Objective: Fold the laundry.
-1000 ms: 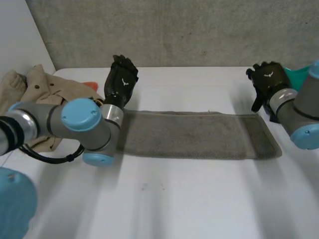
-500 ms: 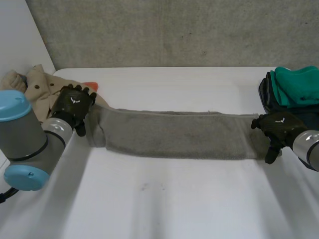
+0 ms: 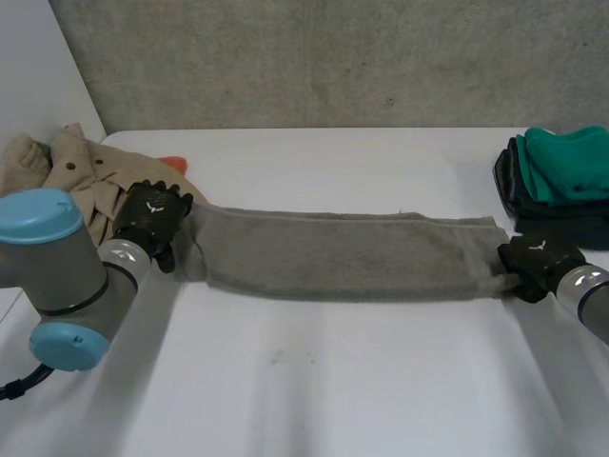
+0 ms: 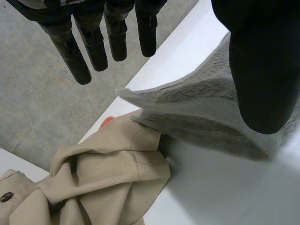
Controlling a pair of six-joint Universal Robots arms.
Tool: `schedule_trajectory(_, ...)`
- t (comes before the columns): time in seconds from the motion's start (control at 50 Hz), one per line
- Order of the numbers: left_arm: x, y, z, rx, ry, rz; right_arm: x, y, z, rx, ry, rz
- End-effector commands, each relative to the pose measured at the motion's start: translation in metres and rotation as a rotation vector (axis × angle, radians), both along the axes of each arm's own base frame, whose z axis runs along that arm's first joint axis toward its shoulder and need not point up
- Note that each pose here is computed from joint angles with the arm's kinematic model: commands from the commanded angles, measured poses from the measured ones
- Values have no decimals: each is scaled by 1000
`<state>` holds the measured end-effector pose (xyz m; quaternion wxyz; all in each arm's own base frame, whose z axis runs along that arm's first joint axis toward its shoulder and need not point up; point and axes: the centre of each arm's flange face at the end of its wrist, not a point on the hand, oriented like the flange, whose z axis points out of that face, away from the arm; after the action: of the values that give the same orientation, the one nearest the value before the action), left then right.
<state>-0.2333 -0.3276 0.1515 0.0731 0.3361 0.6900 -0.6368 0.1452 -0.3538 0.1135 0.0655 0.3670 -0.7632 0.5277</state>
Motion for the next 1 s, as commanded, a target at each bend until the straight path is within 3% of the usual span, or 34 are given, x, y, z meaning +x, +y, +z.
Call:
schedule_trajectory(0.02, 4, 6, 13, -19, 12, 6, -35, -14, 20, -72, 21, -110)
schedule_trajectory(0.18, 10, 15, 30, -51, 22, 12, -100, -33, 48, -169, 155, -232)
schedule_trajectory(0.3, 19, 20, 40, -63, 43, 32, -97, -36, 55, -201, 281, -195)
schedule_trajectory(0.36, 19, 21, 43, -63, 57, 32, -71, -37, 66, -242, 272, -154)
schedule_trajectory(0.5, 15, 27, 52, -72, 105, 23, 32, -29, 112, -415, 159, 48)
schedule_trajectory(0.58, 11, 31, 59, -81, 129, 11, 105, -3, 129, -504, 105, 242)
schedule_trajectory(0.68, 5, 37, 63, -76, 166, -5, 210, 59, 108, -527, 8, 614)
schedule_trajectory(0.76, 5, 42, 61, -62, 172, -9, 249, 98, 71, -468, -33, 824)
schedule_trajectory(0.84, 4, 46, 58, -52, 169, -13, 265, 123, 29, -371, -29, 920)
schedule_trajectory(0.92, 0, 50, 57, -47, 169, -28, 271, 136, 18, -346, -9, 932)
schedule_trajectory(1.0, -2, 49, 59, -56, 170, -35, 267, 137, 40, -368, -32, 895)
